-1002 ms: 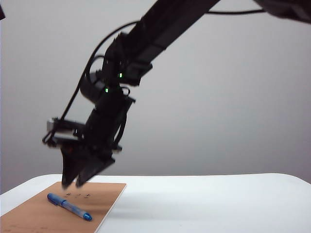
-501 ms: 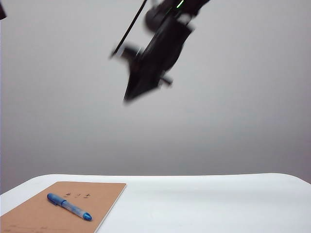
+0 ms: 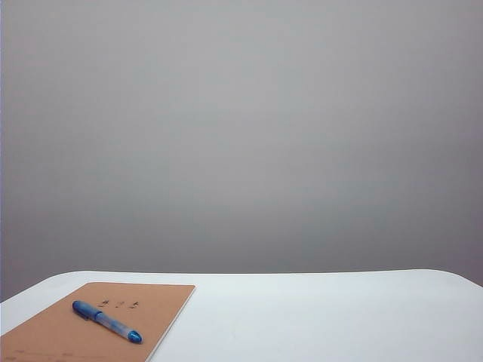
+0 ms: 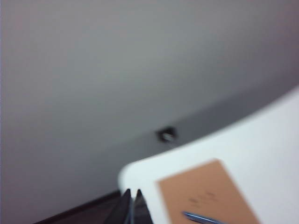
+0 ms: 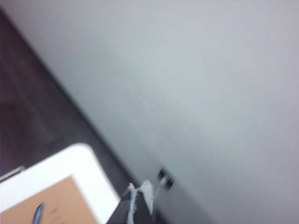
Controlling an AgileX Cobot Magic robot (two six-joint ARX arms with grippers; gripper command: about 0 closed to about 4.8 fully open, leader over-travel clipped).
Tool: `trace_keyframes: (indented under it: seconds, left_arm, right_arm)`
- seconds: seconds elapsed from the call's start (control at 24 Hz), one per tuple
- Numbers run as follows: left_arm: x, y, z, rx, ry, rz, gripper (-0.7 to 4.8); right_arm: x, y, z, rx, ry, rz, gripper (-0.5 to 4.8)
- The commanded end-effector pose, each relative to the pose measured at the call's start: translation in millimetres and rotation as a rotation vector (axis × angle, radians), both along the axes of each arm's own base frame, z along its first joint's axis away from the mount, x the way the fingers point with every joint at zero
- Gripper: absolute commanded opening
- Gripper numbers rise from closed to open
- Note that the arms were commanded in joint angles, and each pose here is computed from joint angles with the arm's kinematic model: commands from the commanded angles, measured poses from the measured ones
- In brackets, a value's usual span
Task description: Pick up a pen on the table and place it on the notebook.
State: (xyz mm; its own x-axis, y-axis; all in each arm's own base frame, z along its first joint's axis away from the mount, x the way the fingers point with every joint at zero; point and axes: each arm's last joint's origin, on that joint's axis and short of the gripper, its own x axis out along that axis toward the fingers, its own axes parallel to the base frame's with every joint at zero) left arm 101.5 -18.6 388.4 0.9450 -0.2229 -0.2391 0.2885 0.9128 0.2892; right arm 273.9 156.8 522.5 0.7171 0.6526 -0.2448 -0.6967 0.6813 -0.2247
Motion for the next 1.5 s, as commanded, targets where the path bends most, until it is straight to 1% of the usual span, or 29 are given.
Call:
trace_keyframes:
  seconds: [0.04,0.13,0.17,0.21,0.29,0.33,0.42,0.5,0.54,0.58,0.63,0.75,0.79,0.83,0.88,0.96,1.04,1.09,1.13,1.21,1.29,1.38,1.5]
  left_arm:
    - [-9.0,12.9,-10.8,-0.029,-0.081,0.106,-0.06]
    - [-10.9,17.3,-20.9,-0.048,-0.063,0.126,-0.06]
    - [-11.8,17.1,-24.5,-0.066,-0.057,0.125,-0.06]
    - [-11.9,16.9,-27.9,-0.069,-0.051,0.123,-0.06]
    - [-10.4,16.6,-32.3,-0.068,-0.04,0.123,-0.06]
    - [-9.4,16.6,-33.7,-0.075,-0.04,0.124,-0.06]
    - [-6.6,16.7,-39.3,-0.113,-0.067,0.13,-0.06]
    - [-5.8,16.6,-48.3,-0.145,-0.117,0.128,-0.06]
    - [-8.6,15.7,-54.6,-0.188,-0.148,0.104,-0.06]
    - [-9.7,15.7,-58.8,-0.203,-0.165,0.101,-0.06]
    - [-12.4,15.7,-65.4,-0.222,-0.189,0.101,-0.06]
    - [-14.9,15.7,-83.9,-0.278,-0.219,0.105,-0.06]
    - [-16.0,15.7,-89.7,-0.304,-0.22,0.106,-0.06]
    - [-16.8,15.7,-93.3,-0.317,-0.224,0.106,-0.06]
    - [-19.1,15.6,-98.1,-0.325,-0.24,0.106,-0.06]
    - [-22.6,16.1,-104.3,-0.341,-0.272,0.122,-0.06]
    - [-23.1,17.1,-116.9,-0.408,-0.313,0.151,-0.06]
    - [-22.7,17.4,-123.1,-0.426,-0.334,0.157,-0.06]
    - [-22.3,17.4,-134.0,-0.436,-0.365,0.15,-0.06]
    - [-22.4,17.3,-145.2,-0.436,-0.371,0.143,-0.06]
    - [-22.3,17.6,-152.8,-0.434,-0.354,0.158,-0.06]
    - [-22.1,17.6,-153.8,-0.432,-0.35,0.159,-0.06]
    - [-22.1,17.6,-153.6,-0.424,-0.354,0.159,-0.06]
  right_arm:
    - [-25.0,-17.2,20.7,-0.001,-0.1,-0.102,-0.06]
    - [-37.5,-26.5,23.1,-0.037,-0.152,-0.165,-0.06]
    - [-45.8,-31.6,22.6,-0.038,-0.168,-0.177,-0.06]
    - [-54.1,-38.3,18.7,-0.034,-0.169,-0.198,-0.06]
    - [-69.3,-57.7,2.5,-0.017,-0.116,-0.253,-0.06]
    - [-72.2,-61.6,-4.9,-0.017,-0.1,-0.267,-0.06]
    - [-86.3,-78.8,-31.9,-0.011,-0.098,-0.316,-0.06]
    - [-104.0,-91.4,-58.0,0.061,-0.118,-0.351,-0.06]
    - [-116.0,-99.2,-74.0,0.113,-0.142,-0.373,-0.06]
    - [-121.7,-102.4,-82.4,0.133,-0.159,-0.381,-0.06]
    - [-133.2,-107.5,-102.8,0.166,-0.201,-0.389,-0.06]
    - [-148.6,-115.6,-149.0,0.22,-0.264,-0.408,-0.06]
    - [-152.9,-119.1,-168.3,0.248,-0.266,-0.44,-0.06]
    - [-156.7,-121.7,-181.0,0.273,-0.262,-0.456,-0.06]
    - [-163.5,-126.0,-201.3,0.31,-0.256,-0.475,-0.06]
    - [-170.1,-129.7,-225.2,0.343,-0.261,-0.49,-0.06]
    - [-173.5,-131.3,-251.8,0.389,-0.28,-0.491,-0.06]
    - [-173.8,-131.3,-259.7,0.404,-0.279,-0.49,-0.06]
    - [-174.3,-131.5,-276.3,0.437,-0.276,-0.488,-0.06]
    - [-174.3,-131.5,-295.3,0.446,-0.27,-0.489,-0.06]
    - [-173.1,-131.4,-310.3,0.434,-0.251,-0.494,-0.06]
    - [-171.1,-133.0,-319.8,0.414,-0.237,-0.517,-0.06]
    - [-169.3,-137.9,-325.8,0.408,-0.247,-0.559,-0.06]
